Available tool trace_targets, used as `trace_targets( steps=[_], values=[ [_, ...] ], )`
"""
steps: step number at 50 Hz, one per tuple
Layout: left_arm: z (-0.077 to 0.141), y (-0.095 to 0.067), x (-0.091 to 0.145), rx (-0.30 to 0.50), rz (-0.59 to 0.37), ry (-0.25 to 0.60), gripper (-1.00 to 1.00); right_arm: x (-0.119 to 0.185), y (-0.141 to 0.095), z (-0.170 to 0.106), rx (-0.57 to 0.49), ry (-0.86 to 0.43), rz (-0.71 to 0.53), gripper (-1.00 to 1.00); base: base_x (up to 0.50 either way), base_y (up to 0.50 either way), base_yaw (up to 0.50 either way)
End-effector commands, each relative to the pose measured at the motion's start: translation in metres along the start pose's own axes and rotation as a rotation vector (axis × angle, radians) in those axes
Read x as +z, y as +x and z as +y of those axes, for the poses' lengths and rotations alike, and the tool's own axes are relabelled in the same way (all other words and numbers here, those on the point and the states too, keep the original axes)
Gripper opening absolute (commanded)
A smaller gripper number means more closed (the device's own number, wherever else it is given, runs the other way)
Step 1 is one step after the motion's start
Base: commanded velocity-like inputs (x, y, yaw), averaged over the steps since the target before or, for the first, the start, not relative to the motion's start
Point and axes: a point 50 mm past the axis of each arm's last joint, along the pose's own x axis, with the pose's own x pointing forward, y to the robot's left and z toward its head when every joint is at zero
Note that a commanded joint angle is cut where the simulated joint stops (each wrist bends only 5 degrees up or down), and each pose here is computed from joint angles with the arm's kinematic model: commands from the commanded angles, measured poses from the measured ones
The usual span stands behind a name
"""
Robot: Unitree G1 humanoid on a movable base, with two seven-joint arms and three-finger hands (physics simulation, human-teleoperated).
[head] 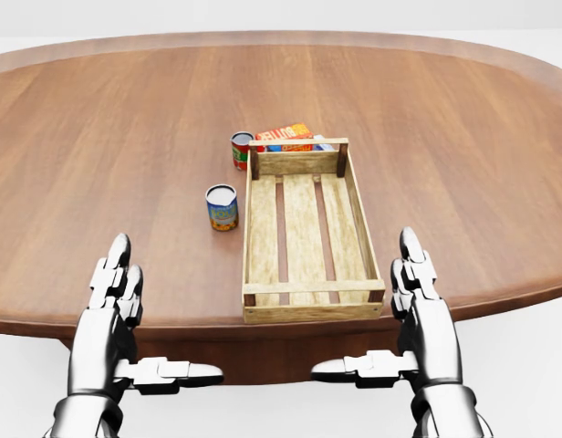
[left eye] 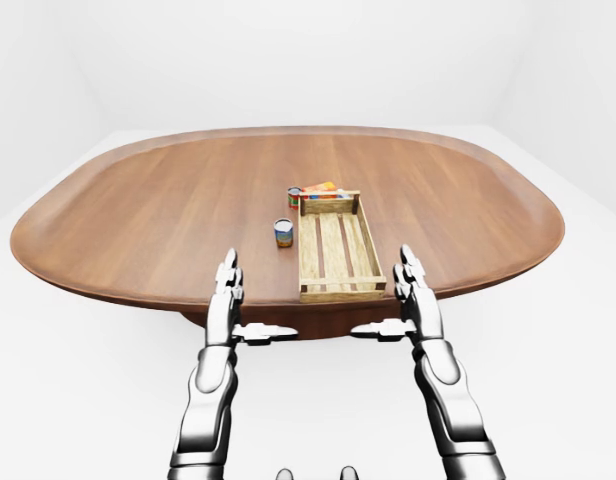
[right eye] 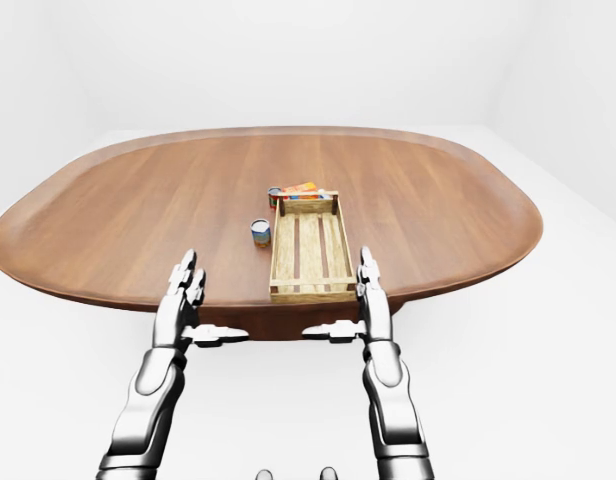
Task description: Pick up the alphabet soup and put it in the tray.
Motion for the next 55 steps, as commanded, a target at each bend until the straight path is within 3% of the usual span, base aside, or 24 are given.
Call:
trace_targets(
  steps=[1,24,29,44,47,48,49,50,51,53,55],
  values=[
    [0.007,0.0,0.0,0.0,0.0,0.0,1.0,-0.001,-0.001,-0.008,-0.008,-0.003,0.008,1.0,0.0,0.0,0.0],
    [0.006,-0.001,0.005,-0.01,-0.005,-0.037,1.0,-0.001,-0.005,-0.01,-0.011,-0.008,0.012,1.0,0.0,0.0,0.0],
    [0.006,0.002,0.016,0.069,-0.017,0.021,1.0,-0.001,-0.005,-0.01,-0.01,-0.008,0.011,1.0,0.0,0.0,0.0],
    [0.0,0.001,0.024,0.001,-0.052,-0.027,1.0,-0.001,-0.004,-0.009,-0.011,-0.006,0.01,1.0,0.0,0.0,0.0],
    [0.001,0.0,0.025,0.003,-0.056,-0.024,1.0,-0.001,-0.004,-0.009,-0.011,-0.006,0.01,1.0,0.0,0.0,0.0],
    [0.002,0.005,0.023,0.042,-0.047,-0.019,1.0,0.0,-0.004,-0.009,-0.01,-0.004,0.009,1.0,0.0,0.0,0.0],
    [0.002,0.005,0.023,0.027,-0.044,-0.045,1.0,0.0,-0.004,-0.009,-0.01,-0.003,0.008,1.0,0.0,0.0,0.0],
    [0.002,0.003,0.023,0.005,-0.05,-0.136,1.0,0.0,-0.004,-0.009,-0.008,-0.001,0.009,1.0,0.0,0.0,0.0],
    [0.001,0.0,0.023,-0.024,-0.055,-0.174,1.0,-0.001,-0.003,-0.009,-0.008,-0.001,0.011,1.0,0.0,0.0,0.0],
    [0.0,-0.001,0.025,-0.061,-0.061,-0.165,1.0,-0.001,-0.003,-0.008,-0.007,-0.001,0.012,1.0,0.0,0.0,0.0],
    [0.001,0.001,0.022,-0.022,-0.047,-0.143,1.0,-0.001,-0.003,-0.007,-0.004,-0.001,0.013,1.0,0.0,0.0,0.0]
  ],
)
